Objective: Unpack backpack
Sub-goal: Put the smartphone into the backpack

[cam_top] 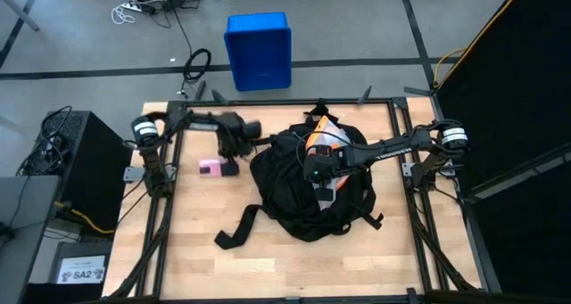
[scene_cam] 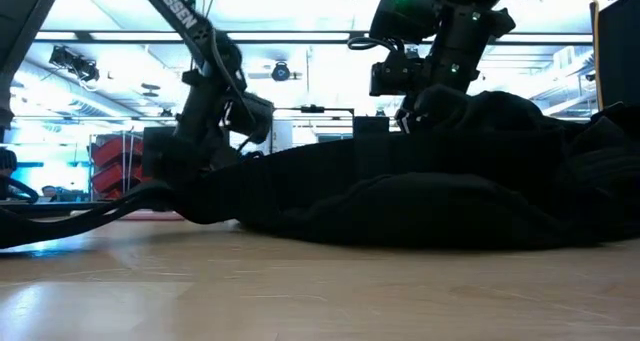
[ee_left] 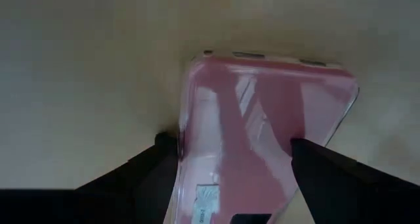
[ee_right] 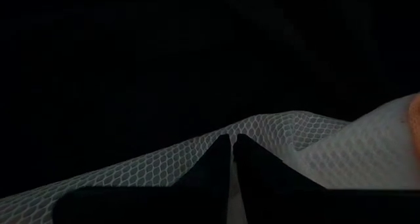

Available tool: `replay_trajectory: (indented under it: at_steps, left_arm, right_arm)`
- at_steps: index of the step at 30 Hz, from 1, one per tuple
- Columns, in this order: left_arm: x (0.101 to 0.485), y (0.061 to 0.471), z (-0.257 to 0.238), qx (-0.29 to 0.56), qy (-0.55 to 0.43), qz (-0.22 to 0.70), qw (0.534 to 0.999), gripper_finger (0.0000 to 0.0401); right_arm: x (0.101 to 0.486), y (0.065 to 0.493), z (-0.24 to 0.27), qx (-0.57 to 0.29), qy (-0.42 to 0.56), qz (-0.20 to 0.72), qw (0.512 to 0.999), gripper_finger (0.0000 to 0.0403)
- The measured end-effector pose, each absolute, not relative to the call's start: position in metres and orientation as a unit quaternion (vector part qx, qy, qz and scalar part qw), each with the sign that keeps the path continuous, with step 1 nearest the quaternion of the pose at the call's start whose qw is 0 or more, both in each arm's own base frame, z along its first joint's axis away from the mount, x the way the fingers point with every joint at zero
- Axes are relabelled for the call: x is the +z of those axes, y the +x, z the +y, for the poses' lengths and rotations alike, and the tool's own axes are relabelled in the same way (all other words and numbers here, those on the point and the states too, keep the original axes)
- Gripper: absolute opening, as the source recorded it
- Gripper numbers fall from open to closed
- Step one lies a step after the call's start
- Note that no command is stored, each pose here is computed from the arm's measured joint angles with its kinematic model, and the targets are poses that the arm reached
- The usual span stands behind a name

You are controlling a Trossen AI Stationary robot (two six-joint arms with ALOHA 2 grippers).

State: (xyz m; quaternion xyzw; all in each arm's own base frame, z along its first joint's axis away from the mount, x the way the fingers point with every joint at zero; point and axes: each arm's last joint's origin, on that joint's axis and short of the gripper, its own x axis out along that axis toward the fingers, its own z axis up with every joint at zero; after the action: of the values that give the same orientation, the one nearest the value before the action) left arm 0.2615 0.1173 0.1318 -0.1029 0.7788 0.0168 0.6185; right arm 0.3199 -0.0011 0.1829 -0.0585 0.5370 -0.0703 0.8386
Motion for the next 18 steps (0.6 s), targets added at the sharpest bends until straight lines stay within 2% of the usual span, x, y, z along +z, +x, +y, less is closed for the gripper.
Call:
replay_trajectory:
  at_steps: [5, 10, 14, 18]
  left_arm:
    - [0.13, 0.288, 0.06, -0.039, -0.085, 0.752, 0.652, 0.0261]
    - [0.135, 0.307, 0.021, -0.05, -0.089, 0.701, 0.706, 0.025]
    - [0.162, 0.303, 0.005, -0.023, -0.083, 0.668, 0.739, 0.0242]
    - [0.215, 0.289, -0.009, 0.0, -0.079, 0.594, 0.801, 0.0238]
  right_arm:
    - [0.192, 0.32, -0.001, -0.069, -0.062, 0.523, 0.848, 0.0001]
    - [0.214, 0.314, -0.002, -0.09, -0.07, 0.484, 0.868, 0.0001]
    - [0.238, 0.306, -0.003, -0.106, -0.073, 0.439, 0.889, 0.0002]
    - [0.261, 0.301, -0.002, -0.108, -0.067, 0.383, 0.915, 0.0001]
